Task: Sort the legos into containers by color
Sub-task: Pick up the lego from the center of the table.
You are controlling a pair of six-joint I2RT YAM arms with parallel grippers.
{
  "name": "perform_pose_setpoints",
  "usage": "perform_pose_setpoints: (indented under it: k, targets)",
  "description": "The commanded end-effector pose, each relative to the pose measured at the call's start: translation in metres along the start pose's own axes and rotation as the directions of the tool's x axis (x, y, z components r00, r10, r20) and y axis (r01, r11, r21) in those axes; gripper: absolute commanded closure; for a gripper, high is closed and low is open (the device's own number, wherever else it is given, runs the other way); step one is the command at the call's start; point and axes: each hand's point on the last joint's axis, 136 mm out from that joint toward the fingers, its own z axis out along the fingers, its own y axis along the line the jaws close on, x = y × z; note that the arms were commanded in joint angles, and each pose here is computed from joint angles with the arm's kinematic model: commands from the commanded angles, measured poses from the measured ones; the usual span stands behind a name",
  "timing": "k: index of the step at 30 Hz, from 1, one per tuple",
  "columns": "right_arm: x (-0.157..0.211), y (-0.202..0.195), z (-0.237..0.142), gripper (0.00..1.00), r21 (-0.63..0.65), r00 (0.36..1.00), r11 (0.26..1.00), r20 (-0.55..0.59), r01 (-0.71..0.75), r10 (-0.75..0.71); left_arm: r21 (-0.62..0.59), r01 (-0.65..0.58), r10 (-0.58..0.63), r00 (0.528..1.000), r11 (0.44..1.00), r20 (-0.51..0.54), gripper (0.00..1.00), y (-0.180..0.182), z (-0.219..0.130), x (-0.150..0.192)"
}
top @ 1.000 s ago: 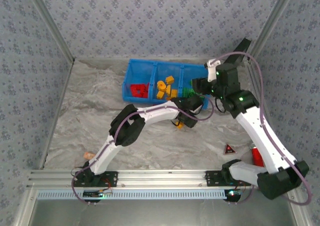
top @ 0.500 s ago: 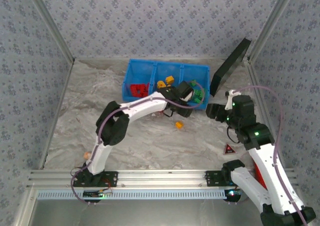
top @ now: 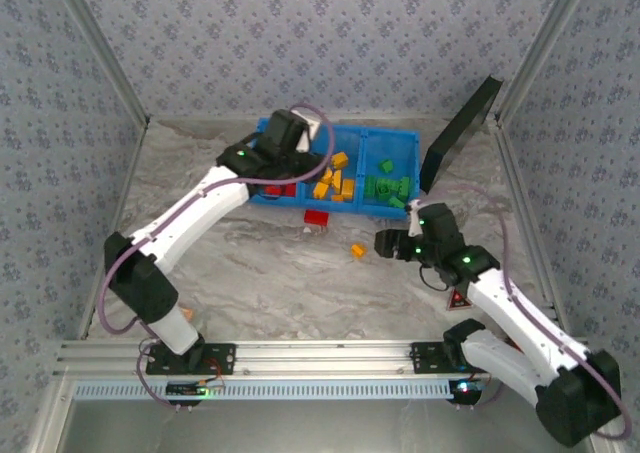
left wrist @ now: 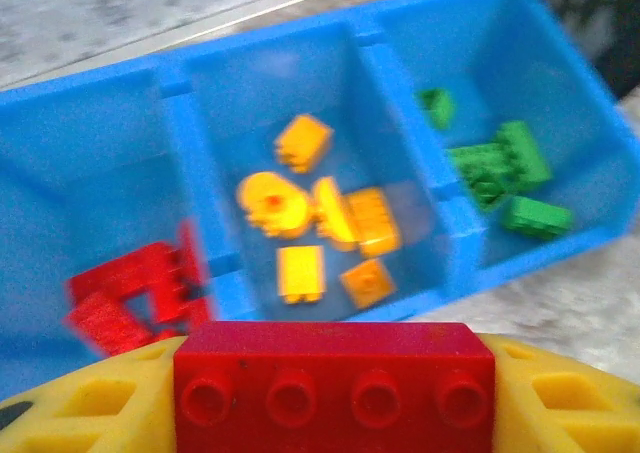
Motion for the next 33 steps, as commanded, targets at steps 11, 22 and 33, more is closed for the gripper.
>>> perform_pose_setpoints:
  k: [11,22,33]
  targets:
    - [0.008,0.021,0.062,0.22,0.121,0.937,0.933,-0.131,0.34,-0.324,-0.123,0.112,-0.112,0.994,0.986,0.005,0.5,0.098,0.0,-0.002]
    - [0.021,0.03,0.101,0.25,0.053,0.896,0.911,-0.211,0.409,-0.39,-0.156,0.146,-0.154,0.987,0.977,-0.044,0.48,0.132,0.055,-0.016]
    - [0.037,0.02,0.128,0.27,0.069,0.867,0.897,-0.299,0.437,-0.399,-0.105,0.168,-0.181,0.974,0.98,-0.133,0.46,0.127,0.121,-0.003]
